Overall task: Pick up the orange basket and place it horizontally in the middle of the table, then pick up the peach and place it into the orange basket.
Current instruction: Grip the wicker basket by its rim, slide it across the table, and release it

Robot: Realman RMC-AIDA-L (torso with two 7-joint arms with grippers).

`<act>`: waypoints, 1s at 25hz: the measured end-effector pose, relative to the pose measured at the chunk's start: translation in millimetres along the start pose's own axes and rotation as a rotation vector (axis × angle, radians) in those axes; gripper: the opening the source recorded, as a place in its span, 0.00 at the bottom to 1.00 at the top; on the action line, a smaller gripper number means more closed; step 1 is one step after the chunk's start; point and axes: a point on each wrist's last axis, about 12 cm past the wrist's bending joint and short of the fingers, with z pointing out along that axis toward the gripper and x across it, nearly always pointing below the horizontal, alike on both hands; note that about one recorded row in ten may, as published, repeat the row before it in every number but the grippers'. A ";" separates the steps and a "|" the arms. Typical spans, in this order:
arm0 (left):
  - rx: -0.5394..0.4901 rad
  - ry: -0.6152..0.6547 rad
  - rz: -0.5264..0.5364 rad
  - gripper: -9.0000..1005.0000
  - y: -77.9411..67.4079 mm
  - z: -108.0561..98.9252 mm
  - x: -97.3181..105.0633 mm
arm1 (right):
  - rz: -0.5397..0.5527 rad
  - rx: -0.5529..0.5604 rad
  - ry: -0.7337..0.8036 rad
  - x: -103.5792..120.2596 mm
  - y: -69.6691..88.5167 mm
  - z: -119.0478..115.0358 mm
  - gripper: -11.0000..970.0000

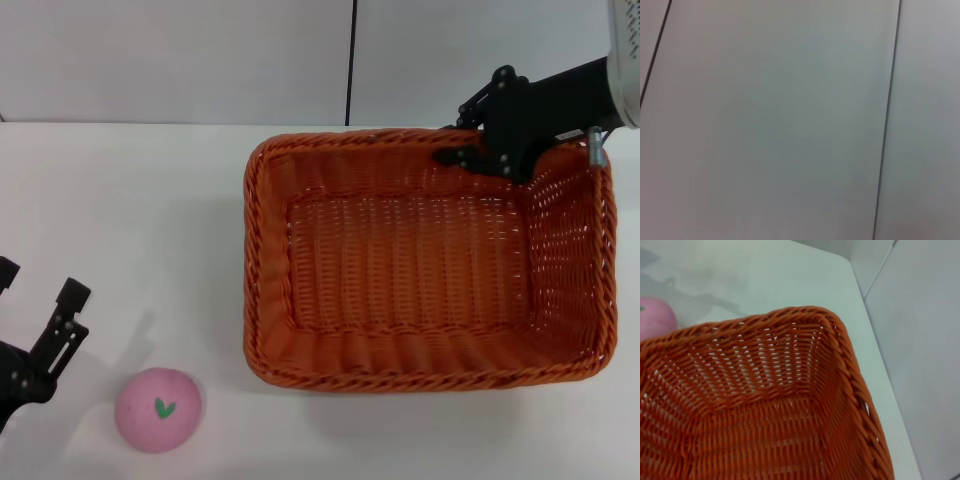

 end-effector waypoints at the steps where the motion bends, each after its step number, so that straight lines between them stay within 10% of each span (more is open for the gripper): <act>1: -0.002 0.002 -0.001 0.81 -0.3 -1.4 0.0 | -0.009 0.005 0.000 -0.1 0.0 1.1 0.16; 25: -0.011 0.004 -0.006 0.81 -3.4 -14.0 -1.9 | -0.030 0.126 -0.036 3.1 -2.8 28.6 0.16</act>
